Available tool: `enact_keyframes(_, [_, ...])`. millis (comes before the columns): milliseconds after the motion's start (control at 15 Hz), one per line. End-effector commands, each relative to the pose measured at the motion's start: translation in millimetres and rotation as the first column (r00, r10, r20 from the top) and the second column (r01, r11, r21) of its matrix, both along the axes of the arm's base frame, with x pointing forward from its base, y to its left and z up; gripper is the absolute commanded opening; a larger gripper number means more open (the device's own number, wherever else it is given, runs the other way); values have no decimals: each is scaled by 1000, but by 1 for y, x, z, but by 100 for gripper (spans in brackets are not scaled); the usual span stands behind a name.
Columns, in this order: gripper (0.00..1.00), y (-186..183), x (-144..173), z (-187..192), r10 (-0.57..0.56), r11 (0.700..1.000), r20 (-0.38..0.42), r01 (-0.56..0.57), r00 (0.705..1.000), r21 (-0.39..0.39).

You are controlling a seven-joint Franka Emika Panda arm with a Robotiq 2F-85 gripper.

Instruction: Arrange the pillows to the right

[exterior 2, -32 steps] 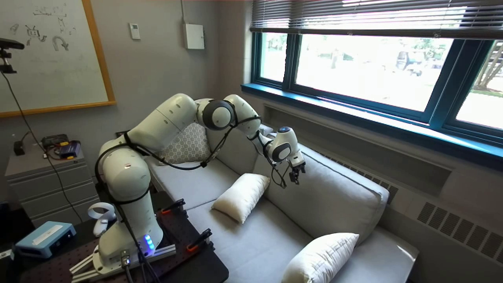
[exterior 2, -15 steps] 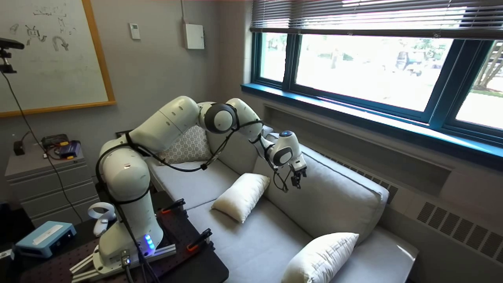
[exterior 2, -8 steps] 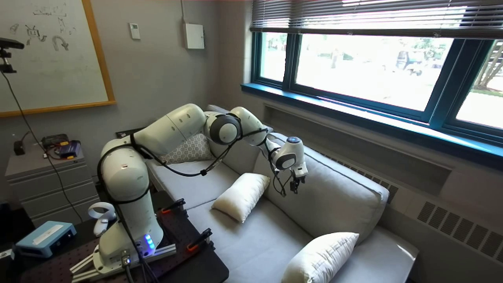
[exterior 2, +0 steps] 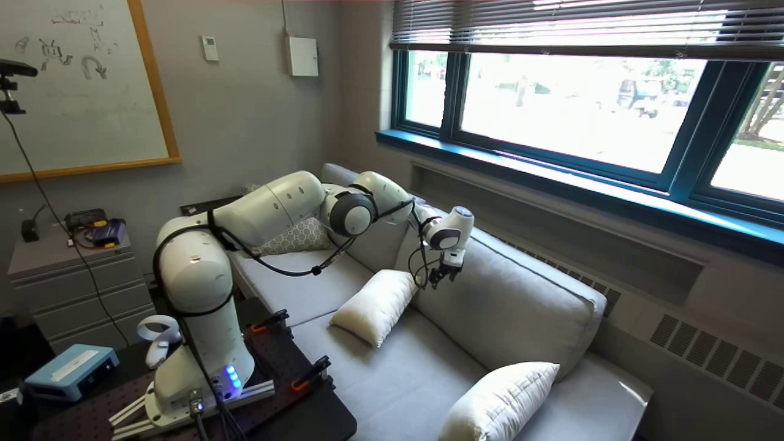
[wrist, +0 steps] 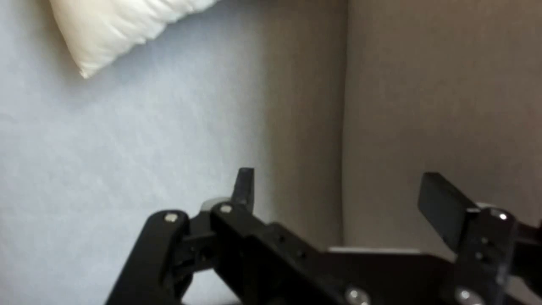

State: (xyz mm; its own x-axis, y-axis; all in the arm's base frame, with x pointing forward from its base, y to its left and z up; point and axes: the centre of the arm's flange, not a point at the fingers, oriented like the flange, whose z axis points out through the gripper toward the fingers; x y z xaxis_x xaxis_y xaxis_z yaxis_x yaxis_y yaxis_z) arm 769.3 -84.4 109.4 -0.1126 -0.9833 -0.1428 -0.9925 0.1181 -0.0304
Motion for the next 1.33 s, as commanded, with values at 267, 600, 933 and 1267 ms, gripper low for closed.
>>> enact_keyframes(267, [100,66,10,-9,-115,975,-121,135,986,175])
enact_keyframes(600, [100,66,12,-14,-130,969,-127,153,983,194])
enact_keyframes(933, [100,83,33,-47,-139,939,-200,193,970,284])
enact_keyframes(1267, [100,78,27,-120,-321,843,-336,429,886,325])
